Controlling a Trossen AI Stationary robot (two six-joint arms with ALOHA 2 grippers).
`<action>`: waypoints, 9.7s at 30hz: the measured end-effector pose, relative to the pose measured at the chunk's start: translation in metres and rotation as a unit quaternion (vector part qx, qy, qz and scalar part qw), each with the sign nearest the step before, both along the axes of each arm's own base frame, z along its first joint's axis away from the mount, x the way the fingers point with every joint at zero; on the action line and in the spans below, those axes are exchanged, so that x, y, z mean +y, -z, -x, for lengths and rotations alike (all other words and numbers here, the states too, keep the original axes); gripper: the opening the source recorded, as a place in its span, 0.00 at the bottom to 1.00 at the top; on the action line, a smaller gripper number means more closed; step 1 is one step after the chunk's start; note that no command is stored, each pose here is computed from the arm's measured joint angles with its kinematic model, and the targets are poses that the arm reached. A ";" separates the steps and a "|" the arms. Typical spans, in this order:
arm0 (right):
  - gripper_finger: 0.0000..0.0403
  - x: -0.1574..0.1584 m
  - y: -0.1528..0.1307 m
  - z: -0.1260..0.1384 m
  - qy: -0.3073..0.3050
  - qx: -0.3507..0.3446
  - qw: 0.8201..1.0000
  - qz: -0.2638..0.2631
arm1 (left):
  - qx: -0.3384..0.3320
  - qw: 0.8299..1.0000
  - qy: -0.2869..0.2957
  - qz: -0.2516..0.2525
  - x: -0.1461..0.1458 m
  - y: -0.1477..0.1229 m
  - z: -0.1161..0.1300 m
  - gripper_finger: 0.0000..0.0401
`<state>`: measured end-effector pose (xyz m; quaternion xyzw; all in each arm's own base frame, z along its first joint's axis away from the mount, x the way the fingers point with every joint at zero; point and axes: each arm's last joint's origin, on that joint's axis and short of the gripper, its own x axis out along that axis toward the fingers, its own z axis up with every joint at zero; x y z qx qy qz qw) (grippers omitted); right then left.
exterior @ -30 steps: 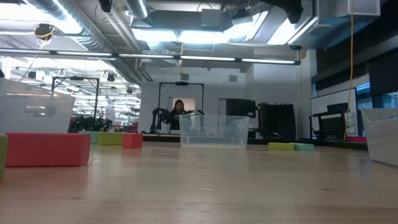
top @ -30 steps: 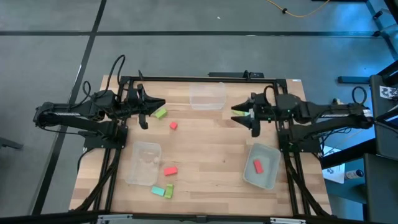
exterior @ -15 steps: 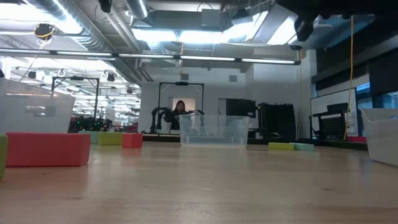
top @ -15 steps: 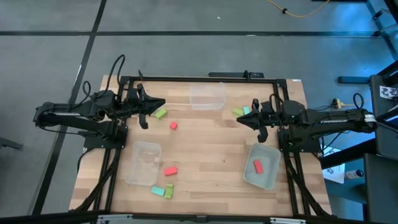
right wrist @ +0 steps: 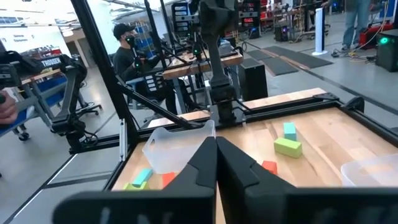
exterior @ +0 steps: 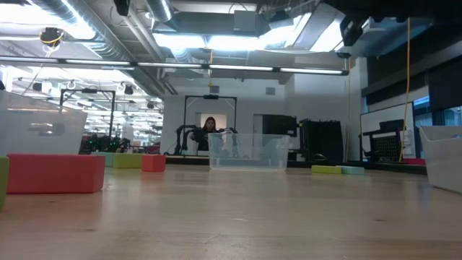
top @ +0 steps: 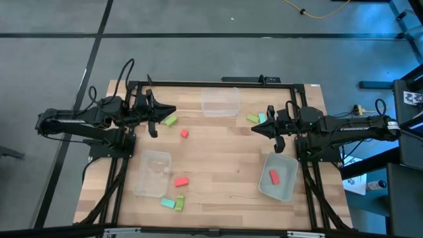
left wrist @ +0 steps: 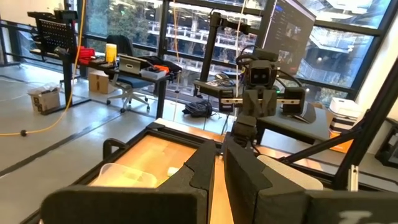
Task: Sort & place blocks by color
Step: Put the top orange block into the gray bin
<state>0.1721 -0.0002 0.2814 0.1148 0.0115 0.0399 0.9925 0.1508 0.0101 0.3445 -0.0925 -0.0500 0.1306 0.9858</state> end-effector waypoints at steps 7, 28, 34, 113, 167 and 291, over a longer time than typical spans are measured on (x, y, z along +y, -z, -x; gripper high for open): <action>0.00 0.000 0.000 0.000 0.000 0.000 1.000 -0.001 | 0.032 0.999 -0.002 0.031 0.000 0.010 -0.015 0.20; 0.00 0.000 0.001 0.000 0.000 0.007 1.000 -0.002 | 0.248 0.950 -0.124 0.143 0.046 0.010 -0.052 0.50; 0.00 0.000 0.003 0.000 0.000 0.014 1.000 -0.003 | 0.388 0.861 -0.172 0.280 0.070 0.057 -0.071 0.50; 0.00 0.000 0.007 0.000 0.001 0.039 0.999 -0.013 | 0.516 0.756 -0.189 0.356 0.047 0.186 -0.141 0.50; 0.00 0.000 0.007 0.000 0.001 0.038 0.999 -0.012 | 0.423 0.883 -0.055 0.196 0.041 0.105 -0.124 0.36; 0.34 0.020 -0.029 0.007 0.015 0.207 0.978 -0.010 | 0.006 0.991 0.115 0.064 -0.006 0.011 -0.090 0.46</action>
